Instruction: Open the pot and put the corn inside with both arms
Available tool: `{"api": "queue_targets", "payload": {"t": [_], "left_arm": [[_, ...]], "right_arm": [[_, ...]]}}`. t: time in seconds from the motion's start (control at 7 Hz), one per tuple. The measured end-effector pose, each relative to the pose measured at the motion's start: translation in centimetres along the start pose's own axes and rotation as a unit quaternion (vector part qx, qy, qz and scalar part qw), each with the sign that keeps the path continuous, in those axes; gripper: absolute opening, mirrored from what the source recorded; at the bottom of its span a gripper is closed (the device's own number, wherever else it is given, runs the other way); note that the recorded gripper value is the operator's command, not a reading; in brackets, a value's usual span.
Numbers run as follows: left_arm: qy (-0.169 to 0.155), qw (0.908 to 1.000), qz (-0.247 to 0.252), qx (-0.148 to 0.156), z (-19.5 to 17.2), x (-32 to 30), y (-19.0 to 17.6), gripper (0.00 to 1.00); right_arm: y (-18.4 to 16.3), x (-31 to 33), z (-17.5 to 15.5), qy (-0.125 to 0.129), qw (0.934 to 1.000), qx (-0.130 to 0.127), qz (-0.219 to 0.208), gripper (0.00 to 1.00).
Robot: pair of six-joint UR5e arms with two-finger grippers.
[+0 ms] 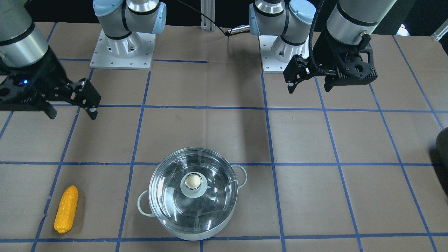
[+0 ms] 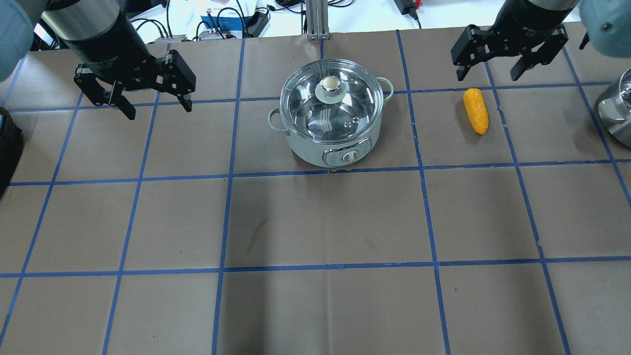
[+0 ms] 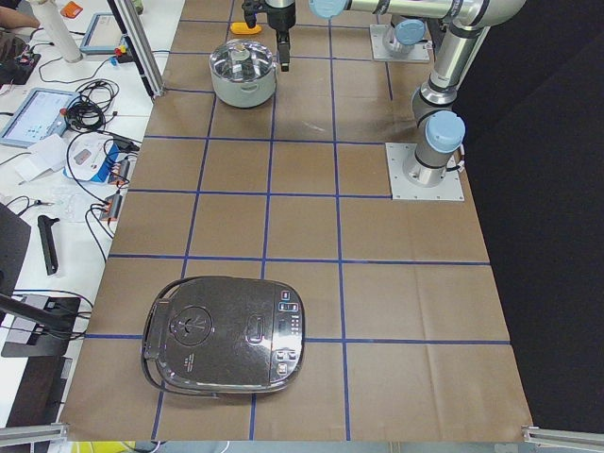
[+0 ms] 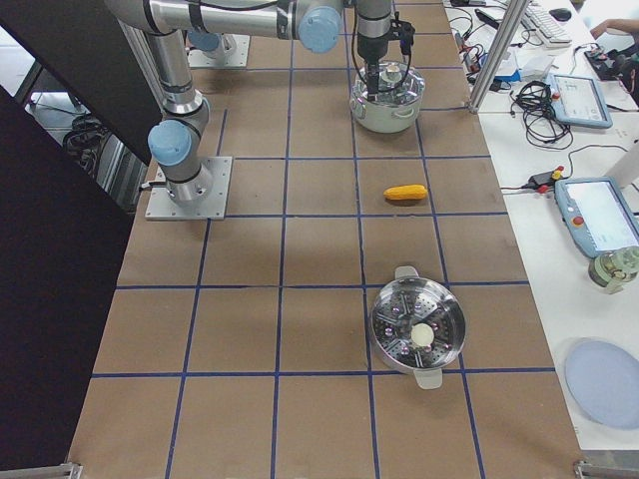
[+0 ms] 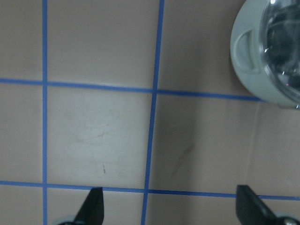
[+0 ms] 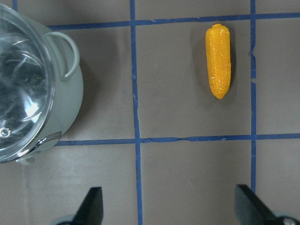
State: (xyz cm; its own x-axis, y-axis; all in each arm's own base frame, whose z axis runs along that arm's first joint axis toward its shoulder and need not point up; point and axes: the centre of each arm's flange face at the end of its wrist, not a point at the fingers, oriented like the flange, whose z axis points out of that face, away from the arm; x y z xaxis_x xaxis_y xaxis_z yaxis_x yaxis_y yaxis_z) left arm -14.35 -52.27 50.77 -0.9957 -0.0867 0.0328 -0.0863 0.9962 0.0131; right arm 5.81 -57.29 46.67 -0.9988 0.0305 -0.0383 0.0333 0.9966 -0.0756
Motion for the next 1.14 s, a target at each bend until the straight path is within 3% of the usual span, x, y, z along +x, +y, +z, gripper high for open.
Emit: {"api": "queue_targets", "payload": {"t": [0.29,0.43,0.71,0.86,1.0,1.14], "left_arm": [[0.008,0.9995,0.011,0.029,3.7,8.6,-5.1,1.0],[0.016,0.999,0.001,0.042,6.6,12.6,-8.1,1.0],[0.04,0.997,-0.022,0.063,13.0,19.3,-11.3,1.0],[0.059,0.9949,-0.039,0.072,15.5,21.6,-12.1,1.0],[0.071,0.9936,-0.047,0.074,16.9,23.1,-12.1,1.0],[0.075,0.9933,-0.048,0.073,17.6,24.1,-11.8,0.83]], "right_arm": [[-5.0,5.9,7.3,-0.001,0.9999,-0.016,-0.002,0.92],[-7.5,7.8,12.5,-0.001,0.9998,-0.017,-0.014,0.92],[-9.6,10.7,22.2,0.002,0.9991,-0.007,-0.041,0.86],[-9.8,11.6,24.9,0.004,0.999,0.001,-0.044,0.85],[-10.1,12.0,26.8,0.004,0.999,0.007,-0.044,0.66],[-10.3,12.2,27.9,0.004,0.9989,0.014,-0.044,0.41]]}}
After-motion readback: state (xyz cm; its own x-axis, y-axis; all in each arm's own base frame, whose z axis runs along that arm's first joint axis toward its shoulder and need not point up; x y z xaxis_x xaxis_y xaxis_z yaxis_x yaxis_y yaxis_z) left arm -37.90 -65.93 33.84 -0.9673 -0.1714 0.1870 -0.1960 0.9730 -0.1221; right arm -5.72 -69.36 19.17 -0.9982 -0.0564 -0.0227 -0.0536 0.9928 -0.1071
